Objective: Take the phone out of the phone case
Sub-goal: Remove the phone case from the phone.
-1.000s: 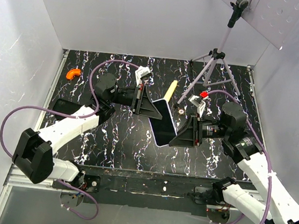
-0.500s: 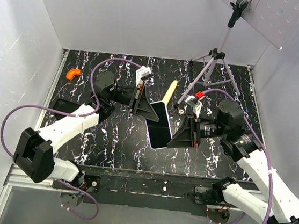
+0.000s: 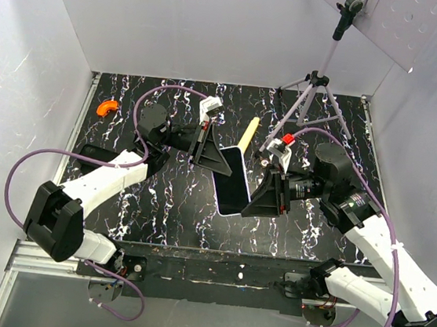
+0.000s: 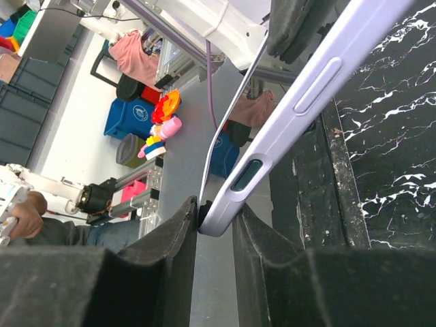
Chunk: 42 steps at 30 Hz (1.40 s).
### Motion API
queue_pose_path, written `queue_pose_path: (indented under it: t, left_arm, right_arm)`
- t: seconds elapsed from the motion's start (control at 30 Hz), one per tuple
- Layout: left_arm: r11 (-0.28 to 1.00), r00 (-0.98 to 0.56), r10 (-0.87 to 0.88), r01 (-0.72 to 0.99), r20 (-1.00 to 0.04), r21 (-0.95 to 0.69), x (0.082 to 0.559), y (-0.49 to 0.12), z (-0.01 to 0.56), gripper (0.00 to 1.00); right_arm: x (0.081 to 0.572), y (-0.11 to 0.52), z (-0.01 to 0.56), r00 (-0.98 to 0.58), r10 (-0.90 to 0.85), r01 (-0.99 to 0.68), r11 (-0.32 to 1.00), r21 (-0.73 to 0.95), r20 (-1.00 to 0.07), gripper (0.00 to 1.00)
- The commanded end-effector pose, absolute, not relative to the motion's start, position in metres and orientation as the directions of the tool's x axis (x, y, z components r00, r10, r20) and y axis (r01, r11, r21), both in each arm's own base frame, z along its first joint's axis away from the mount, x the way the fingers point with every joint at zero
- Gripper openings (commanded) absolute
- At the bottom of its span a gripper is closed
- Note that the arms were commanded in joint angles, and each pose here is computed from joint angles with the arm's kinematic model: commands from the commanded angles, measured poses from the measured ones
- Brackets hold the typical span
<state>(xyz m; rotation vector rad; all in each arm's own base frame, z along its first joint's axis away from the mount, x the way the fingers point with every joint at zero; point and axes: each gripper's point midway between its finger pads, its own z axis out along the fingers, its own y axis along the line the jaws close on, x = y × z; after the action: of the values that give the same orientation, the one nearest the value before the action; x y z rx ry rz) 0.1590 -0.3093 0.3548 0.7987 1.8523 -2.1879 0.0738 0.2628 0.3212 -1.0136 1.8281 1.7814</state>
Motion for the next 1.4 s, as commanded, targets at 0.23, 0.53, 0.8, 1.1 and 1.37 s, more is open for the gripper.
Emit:
queue_pose_path:
  t: [0.23,0.53,0.8,1.1,1.37]
  left_arm:
    - [-0.19,-0.89,0.18,0.386,-0.418,-0.903,0.169,-0.314,0.352,0.0]
    - [-0.235,-0.955,0.177,0.195,-0.239,-0.952,0.175,-0.317,0.327,0.0]
    - [-0.254,-0.965,0.19,0.128,-0.179,-0.959,0.171,-0.325,0.313,0.0]
    - [-0.315,-0.967,0.187,0.11,-0.175,-0.943,0.164,-0.336,0.325,0.0]
    - [-0.374,-0.966,0.184,0.101,-0.181,-0.922,0.156,-0.339,0.345,0.0]
  right_arm:
    - [0.07,0.277,0.332,-0.447,-0.251,-0.885,-0.014,0.465,-0.859,0.01]
    - [0.068,0.313,0.367,-0.19,-0.251,-0.982,0.044,0.185,-0.949,0.01]
    - [0.044,0.337,0.415,-0.058,-0.159,-0.995,-0.068,0.07,-0.986,0.01]
    - [0.047,0.346,0.449,0.037,-0.052,-0.998,-0.061,-0.034,-0.998,0.01]
    - [0.063,0.348,0.462,0.09,-0.016,-0.995,0.045,-0.091,-0.996,0.01]
